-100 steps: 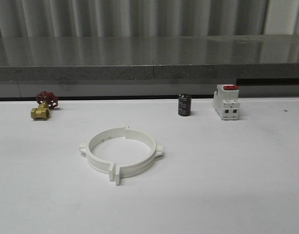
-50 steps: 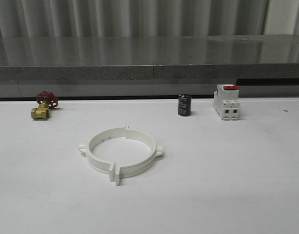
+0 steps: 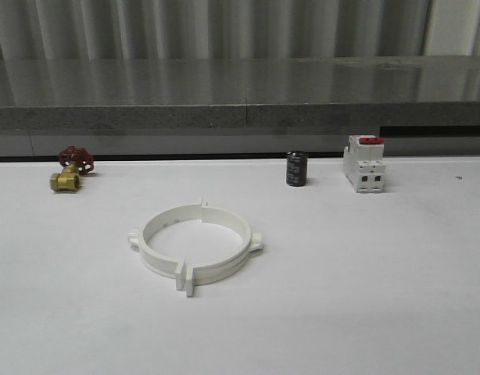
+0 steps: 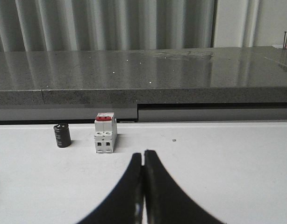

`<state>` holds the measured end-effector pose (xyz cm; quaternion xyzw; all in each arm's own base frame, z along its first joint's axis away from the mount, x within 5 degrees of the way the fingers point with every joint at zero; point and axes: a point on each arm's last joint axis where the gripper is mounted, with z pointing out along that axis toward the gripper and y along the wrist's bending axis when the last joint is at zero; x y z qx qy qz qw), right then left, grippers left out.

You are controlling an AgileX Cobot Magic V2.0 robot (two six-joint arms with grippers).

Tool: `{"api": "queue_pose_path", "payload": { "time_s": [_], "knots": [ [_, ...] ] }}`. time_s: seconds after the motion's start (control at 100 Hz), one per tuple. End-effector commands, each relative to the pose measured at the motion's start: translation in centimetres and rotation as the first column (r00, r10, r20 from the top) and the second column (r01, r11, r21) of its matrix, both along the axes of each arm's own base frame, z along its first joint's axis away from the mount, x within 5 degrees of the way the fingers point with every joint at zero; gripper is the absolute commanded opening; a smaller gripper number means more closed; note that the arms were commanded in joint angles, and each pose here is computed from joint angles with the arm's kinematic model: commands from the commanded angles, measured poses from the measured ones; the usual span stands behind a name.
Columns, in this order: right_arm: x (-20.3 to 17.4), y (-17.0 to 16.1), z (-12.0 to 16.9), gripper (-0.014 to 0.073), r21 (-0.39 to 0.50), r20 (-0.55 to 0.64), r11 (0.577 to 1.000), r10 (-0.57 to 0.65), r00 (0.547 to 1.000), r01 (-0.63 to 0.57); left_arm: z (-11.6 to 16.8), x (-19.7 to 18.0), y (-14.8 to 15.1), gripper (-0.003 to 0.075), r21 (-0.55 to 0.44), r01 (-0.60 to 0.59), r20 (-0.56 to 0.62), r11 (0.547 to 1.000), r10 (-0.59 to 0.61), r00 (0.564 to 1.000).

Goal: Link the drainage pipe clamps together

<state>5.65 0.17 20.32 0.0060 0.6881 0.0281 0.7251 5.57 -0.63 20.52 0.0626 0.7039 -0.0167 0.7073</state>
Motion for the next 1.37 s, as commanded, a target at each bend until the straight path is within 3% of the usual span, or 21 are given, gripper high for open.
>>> {"api": "queue_pose_path", "payload": {
  "time_s": [0.0,1.36],
  "knots": [
    [-0.33,-0.03,1.38,-0.0067,0.002,0.117,1.000,-0.005,0.993,0.005,-0.18,-0.07,0.04,-0.0021,-0.016,-0.003,0.088,1.000,0.004,0.996],
    [-0.33,-0.03,1.38,-0.0067,0.002,0.117,1.000,-0.005,0.993,0.005,-0.17,-0.06,0.04,-0.0021,-0.019,-0.003,0.114,1.000,0.005,0.994]
  ]
}}
